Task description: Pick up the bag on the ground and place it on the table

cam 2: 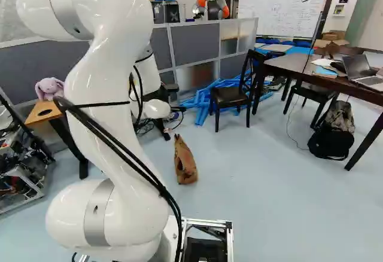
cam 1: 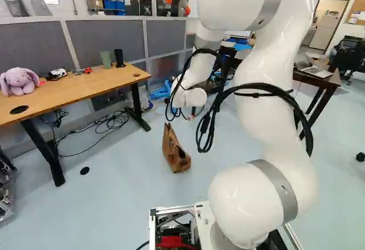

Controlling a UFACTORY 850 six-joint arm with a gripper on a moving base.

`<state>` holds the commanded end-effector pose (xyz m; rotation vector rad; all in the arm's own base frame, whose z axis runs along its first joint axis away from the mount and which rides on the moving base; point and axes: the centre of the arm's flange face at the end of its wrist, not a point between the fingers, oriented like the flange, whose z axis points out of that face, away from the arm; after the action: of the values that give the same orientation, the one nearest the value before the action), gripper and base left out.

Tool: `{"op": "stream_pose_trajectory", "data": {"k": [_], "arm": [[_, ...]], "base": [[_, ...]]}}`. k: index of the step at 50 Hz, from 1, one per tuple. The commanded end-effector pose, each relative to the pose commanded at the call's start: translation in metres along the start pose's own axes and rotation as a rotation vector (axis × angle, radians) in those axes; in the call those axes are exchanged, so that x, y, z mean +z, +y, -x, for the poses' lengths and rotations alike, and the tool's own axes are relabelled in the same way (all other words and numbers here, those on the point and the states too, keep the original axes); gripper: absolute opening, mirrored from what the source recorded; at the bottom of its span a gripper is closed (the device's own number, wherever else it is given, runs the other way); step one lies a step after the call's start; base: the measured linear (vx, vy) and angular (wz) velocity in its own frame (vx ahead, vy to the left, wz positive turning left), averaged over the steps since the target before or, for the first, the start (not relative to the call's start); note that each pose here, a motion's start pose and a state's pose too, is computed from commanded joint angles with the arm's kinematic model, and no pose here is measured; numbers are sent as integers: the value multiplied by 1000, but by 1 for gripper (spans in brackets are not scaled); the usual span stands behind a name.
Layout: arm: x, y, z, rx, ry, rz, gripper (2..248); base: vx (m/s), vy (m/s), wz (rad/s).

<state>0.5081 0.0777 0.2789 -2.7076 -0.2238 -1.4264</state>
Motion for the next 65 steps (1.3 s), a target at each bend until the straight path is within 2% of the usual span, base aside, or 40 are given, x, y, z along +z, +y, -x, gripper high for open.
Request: {"op": "stream_pose_trajectory", "data": {"k": [32,65], "arm": [[77,-4,14,13,-118,7,247],[110,-2,54,42,-280,27,247]], "base": [[0,0,0],[0,0,0]]}}
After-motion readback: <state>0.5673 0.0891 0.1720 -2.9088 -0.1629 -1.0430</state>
